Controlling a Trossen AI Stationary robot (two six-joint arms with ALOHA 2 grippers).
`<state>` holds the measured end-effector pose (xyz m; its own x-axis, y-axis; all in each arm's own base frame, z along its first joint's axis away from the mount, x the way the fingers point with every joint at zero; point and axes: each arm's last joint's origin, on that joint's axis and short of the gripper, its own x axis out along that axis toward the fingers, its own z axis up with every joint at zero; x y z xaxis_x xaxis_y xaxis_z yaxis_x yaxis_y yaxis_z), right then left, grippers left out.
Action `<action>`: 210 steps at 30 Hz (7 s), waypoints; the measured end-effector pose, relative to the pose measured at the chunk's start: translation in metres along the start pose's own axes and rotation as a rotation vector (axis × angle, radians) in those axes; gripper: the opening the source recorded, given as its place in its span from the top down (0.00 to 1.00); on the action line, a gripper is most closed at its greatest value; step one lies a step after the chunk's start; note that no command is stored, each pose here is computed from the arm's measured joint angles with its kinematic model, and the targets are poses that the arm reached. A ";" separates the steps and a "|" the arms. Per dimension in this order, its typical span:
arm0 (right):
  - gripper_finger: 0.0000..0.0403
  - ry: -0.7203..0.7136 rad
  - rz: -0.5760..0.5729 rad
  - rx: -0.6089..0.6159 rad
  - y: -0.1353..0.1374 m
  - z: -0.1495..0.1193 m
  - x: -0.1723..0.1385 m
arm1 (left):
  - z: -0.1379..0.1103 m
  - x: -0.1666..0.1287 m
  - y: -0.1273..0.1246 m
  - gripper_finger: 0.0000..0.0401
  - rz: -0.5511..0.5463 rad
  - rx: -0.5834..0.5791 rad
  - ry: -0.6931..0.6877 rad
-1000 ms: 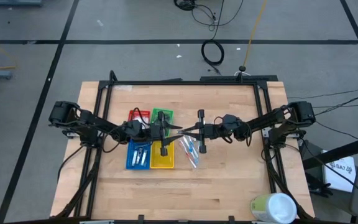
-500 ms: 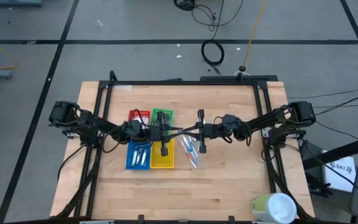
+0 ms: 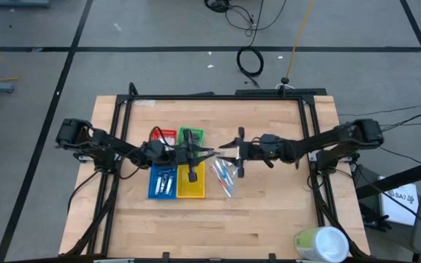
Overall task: Pick & Place Travel size toiletries
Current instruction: Put the silver nail cutter into the blue bin
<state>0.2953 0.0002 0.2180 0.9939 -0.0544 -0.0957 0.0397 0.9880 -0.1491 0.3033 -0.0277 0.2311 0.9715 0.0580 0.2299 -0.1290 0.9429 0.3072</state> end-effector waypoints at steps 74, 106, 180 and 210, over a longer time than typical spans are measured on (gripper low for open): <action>0.53 -0.086 -0.218 0.115 -0.017 -0.035 -0.125 | 0.013 -0.169 -0.018 0.27 -0.098 -0.962 0.711; 0.53 0.859 -0.142 0.198 -0.013 -0.115 -0.081 | 0.046 -0.154 0.025 0.27 0.184 -0.467 0.408; 0.89 -0.249 0.498 0.124 0.004 -0.018 -0.007 | -0.009 -0.004 -0.002 0.27 -0.194 -0.090 0.013; 0.89 -0.325 0.270 -0.089 0.009 -0.014 0.003 | 0.001 0.034 -0.012 0.27 -0.172 -0.058 0.074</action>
<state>0.2976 0.0069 0.2020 0.9487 0.2671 0.1694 -0.2215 0.9433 -0.2472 0.3374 -0.0374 0.2359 0.9904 -0.0839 0.1098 0.0499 0.9582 0.2817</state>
